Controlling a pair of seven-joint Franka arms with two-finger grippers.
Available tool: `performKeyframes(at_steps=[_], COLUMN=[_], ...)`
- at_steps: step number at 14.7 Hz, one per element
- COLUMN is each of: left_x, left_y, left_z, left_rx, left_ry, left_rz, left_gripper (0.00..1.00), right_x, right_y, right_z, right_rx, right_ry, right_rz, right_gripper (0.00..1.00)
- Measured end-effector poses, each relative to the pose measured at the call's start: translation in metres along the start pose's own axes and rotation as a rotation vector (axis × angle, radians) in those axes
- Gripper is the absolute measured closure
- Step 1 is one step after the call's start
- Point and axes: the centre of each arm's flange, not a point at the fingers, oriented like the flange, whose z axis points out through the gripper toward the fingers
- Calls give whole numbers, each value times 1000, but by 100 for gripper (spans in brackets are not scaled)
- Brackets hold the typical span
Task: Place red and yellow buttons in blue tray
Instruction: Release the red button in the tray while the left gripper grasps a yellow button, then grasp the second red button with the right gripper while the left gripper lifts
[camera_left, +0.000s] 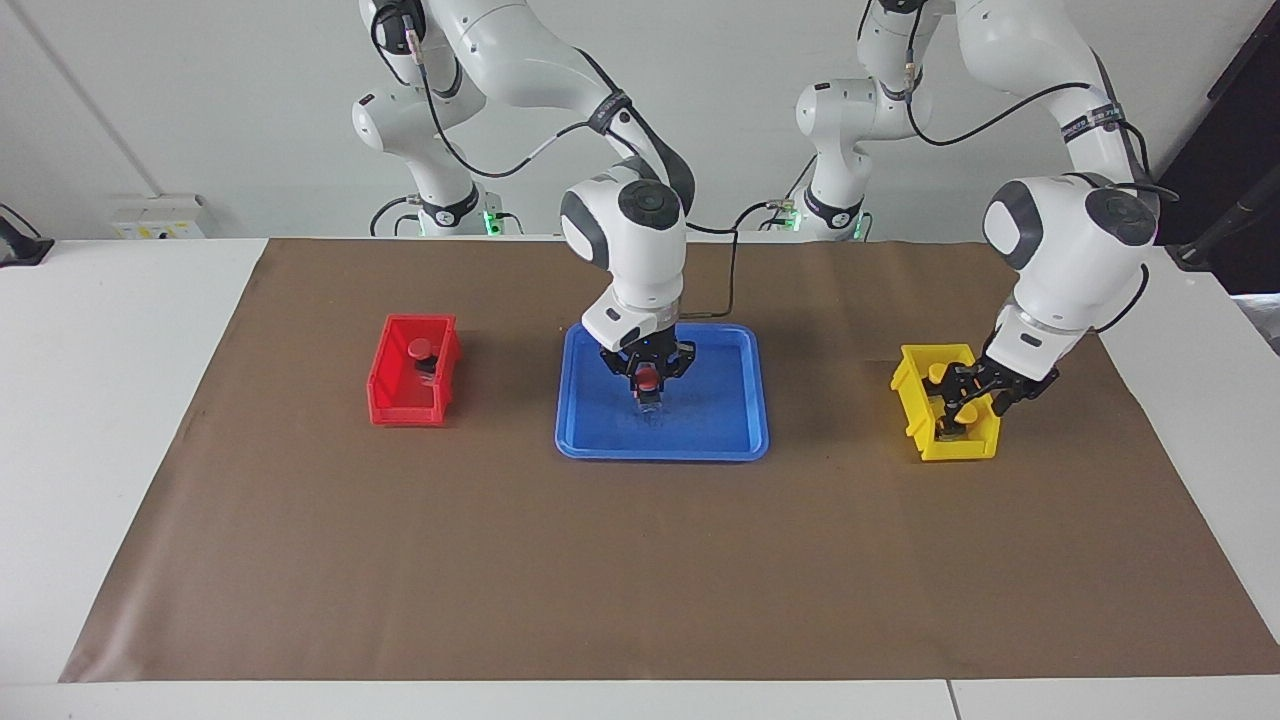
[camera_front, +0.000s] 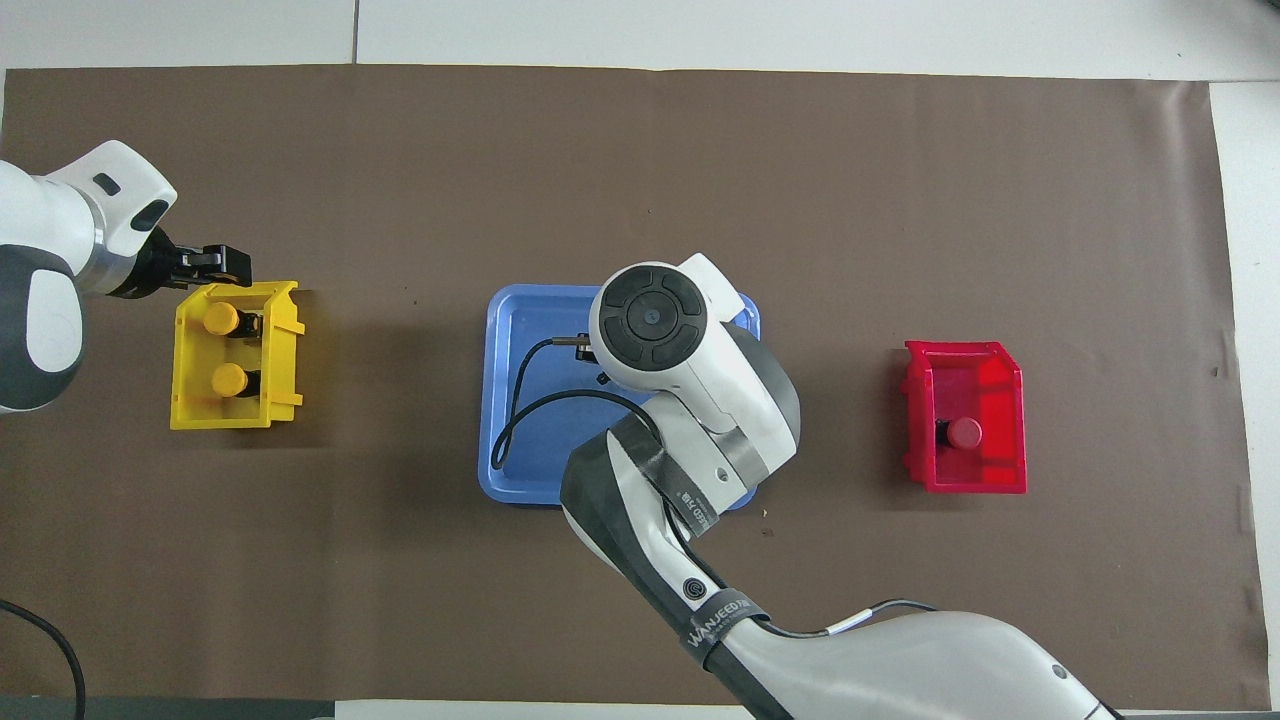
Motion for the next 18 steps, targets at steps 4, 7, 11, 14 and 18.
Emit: performKeyframes(at_steps=[4, 7, 11, 14, 18], left_x=[-6, -7, -16, -20, -26], left_y=[-19, -22, -22, -22, -22], left_z=[12, 15, 32, 39, 50], left_rx=[4, 4, 5, 5, 6], left_ry=[-1, -2, 1, -9, 0], left_rz=[-28, -31, -32, -32, -33], left_gripper=[33, 34, 34, 34, 36], right_x=[4, 12, 47, 83, 62], right_y=[3, 7, 39, 142, 290], right_z=[1, -5, -43, -98, -122], right_rx=[3, 9, -18, -45, -27], right_ry=[5, 18, 16, -33, -115], right_rz=[7, 20, 27, -20, -95], right_gripper=[52, 37, 30, 30, 32])
